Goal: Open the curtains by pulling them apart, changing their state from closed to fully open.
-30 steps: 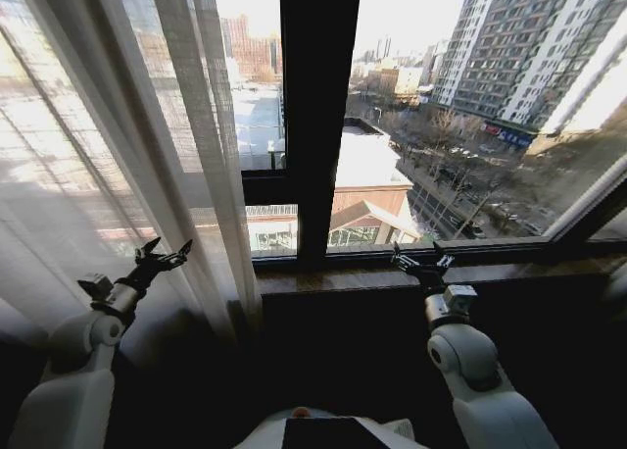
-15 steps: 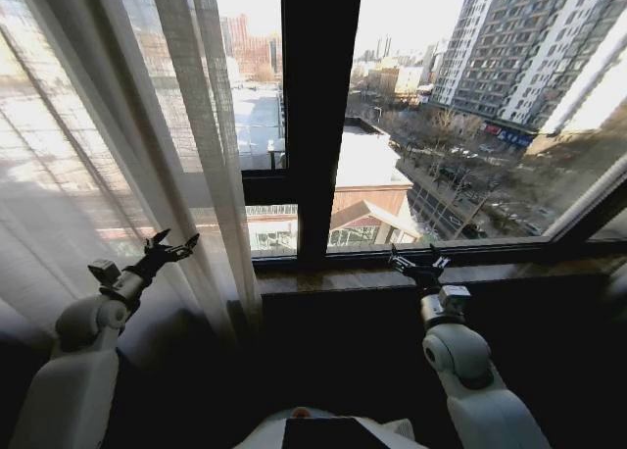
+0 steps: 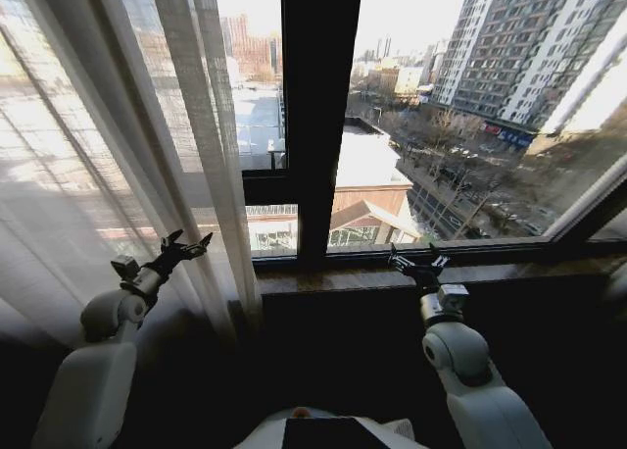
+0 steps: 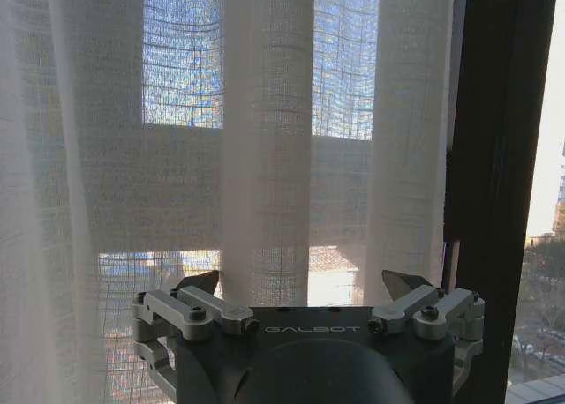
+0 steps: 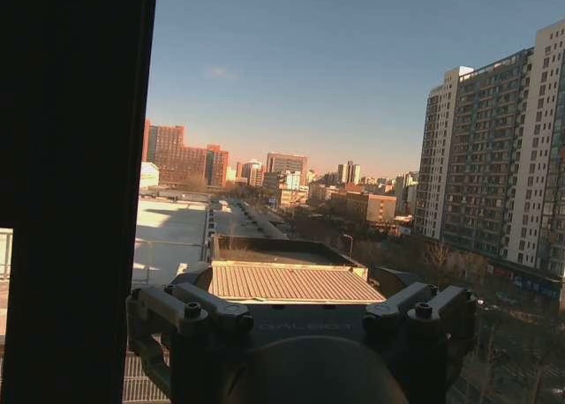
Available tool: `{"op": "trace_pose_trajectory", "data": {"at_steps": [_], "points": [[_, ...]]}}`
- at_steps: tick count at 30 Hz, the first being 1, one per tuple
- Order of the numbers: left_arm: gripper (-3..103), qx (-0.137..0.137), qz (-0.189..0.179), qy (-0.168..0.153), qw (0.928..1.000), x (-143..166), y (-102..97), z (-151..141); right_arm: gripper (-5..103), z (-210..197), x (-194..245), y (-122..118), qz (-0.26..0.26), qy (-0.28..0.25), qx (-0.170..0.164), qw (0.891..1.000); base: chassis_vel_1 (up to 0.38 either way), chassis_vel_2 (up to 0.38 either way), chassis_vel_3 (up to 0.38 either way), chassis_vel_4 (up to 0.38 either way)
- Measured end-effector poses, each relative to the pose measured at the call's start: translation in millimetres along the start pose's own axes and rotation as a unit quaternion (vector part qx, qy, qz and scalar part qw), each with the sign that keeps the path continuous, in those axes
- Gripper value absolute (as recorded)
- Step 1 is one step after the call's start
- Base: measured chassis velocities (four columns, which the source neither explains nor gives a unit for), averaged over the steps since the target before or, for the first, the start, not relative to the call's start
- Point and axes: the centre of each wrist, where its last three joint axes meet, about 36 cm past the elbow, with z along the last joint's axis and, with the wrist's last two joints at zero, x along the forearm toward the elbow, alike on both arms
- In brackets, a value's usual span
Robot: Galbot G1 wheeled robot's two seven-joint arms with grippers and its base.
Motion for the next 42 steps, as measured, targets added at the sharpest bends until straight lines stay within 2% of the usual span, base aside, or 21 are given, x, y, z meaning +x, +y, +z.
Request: {"op": "trace_pose_trajectory", "data": {"at_steps": [4,10,11,13,15,17,18,19,20,21,24,25,27,28,29,30,32,33,37,39,42], "points": [[100,0.004,-0.008,0.0,1.0,-8,-9.6,3,100,0,-1,0,0.001,0.0,0.0,1.0,0.0,0.0,0.0,0.0],[100,0.002,0.001,0.006,1.0,-15,-20.9,7,100,2,-3,0,0.0,0.001,0.0,1.0,0.0,0.0,0.0,0.0],[103,0.002,0.003,0.006,1.0,-16,-23.3,8,100,2,-3,0,0.0,0.001,-0.001,1.0,0.0,0.0,0.0,0.0],[101,0.003,-0.001,0.007,1.0,-17,-25.4,8,100,1,-4,0,0.0,0.0,-0.001,1.0,0.0,0.0,0.0,0.0],[90,0.005,-0.014,0.008,0.9998,-19,-28.6,10,100,1,-4,0,0.0,0.0,-0.001,1.0,0.0,0.0,0.0,0.0],[90,0.006,-0.019,0.008,0.9998,-19,-29.1,10,100,1,-4,0,0.0,0.0,-0.001,1.0,0.0,0.0,0.0,0.0],[80,0.006,-0.022,0.008,0.9997,-19,-29.3,10,100,1,-4,0,0.001,0.0,-0.001,1.0,0.0,0.0,0.0,0.0],[80,0.006,-0.024,0.008,0.9997,-19,-29.4,10,100,2,-4,0,0.001,0.001,-0.001,1.0,0.0,0.0,0.0,0.0],[74,0.005,-0.024,0.007,0.9997,-19,-29.8,9,100,2,-4,0,0.001,0.001,-0.001,1.0,0.0,0.0,0.0,0.0],[74,0.005,-0.024,0.007,0.9997,-19,-29.8,9,100,2,-4,0,0.001,0.001,-0.001,1.0,0.0,0.0,0.0,0.0],[58,0.004,-0.024,0.005,0.9997,-19,-30.2,8,100,2,-4,0,0.001,0.001,-0.001,1.0,0.0,0.0,0.0,0.0],[58,0.004,-0.024,0.005,0.9997,-19,-30.2,8,100,2,-4,0,0.001,0.001,-0.001,1.0,0.0,0.0,0.0,0.0],[47,0.004,-0.023,0.005,0.9997,-18,-30.7,8,100,2,-4,0,0.002,0.001,-0.001,1.0,0.0,0.0,0.0,0.0],[47,0.003,-0.023,0.006,0.9997,-17,-30.7,8,100,2,-4,0,0.002,0.001,-0.001,1.0,0.0,0.0,0.0,0.0],[42,0.003,-0.023,0.006,0.9997,-17,-30.5,8,100,2,-4,-1,0.002,0.001,-0.001,1.0,0.0,0.0,0.0,0.0],[42,0.003,-0.023,0.006,0.9997,-17,-30.5,8,100,2,-4,-1,0.002,0.001,-0.001,1.0,0.0,0.0,0.0,0.0],[31,0.001,-0.023,0.005,0.9997,-16,-29.8,7,100,2,-4,-1,0.002,0.001,-0.001,1.0,0.0,0.0,0.0,0.0],[31,0.001,-0.023,0.005,0.9997,-16,-29.8,7,100,2,-4,-1,0.002,0.001,-0.001,1.0,0.0,0.0,0.0,0.0],[15,0.0,-0.023,0.004,0.9997,-15,-29.4,5,100,1,-3,-1,0.002,0.001,-0.001,1.0,0.0,0.0,0.0,0.0],[3,0.0,-0.022,0.003,0.9997,-14,-29.9,4,100,1,-3,-1,0.001,0.0,-0.001,1.0,0.0,0.0,0.0,0.0],[2,-0.001,-0.022,0.002,0.9998,-12,-31.2,3,100,-1,-3,-1,0.0,-0.002,-0.001,1.0,0.0,0.0,0.0,0.0]]}}
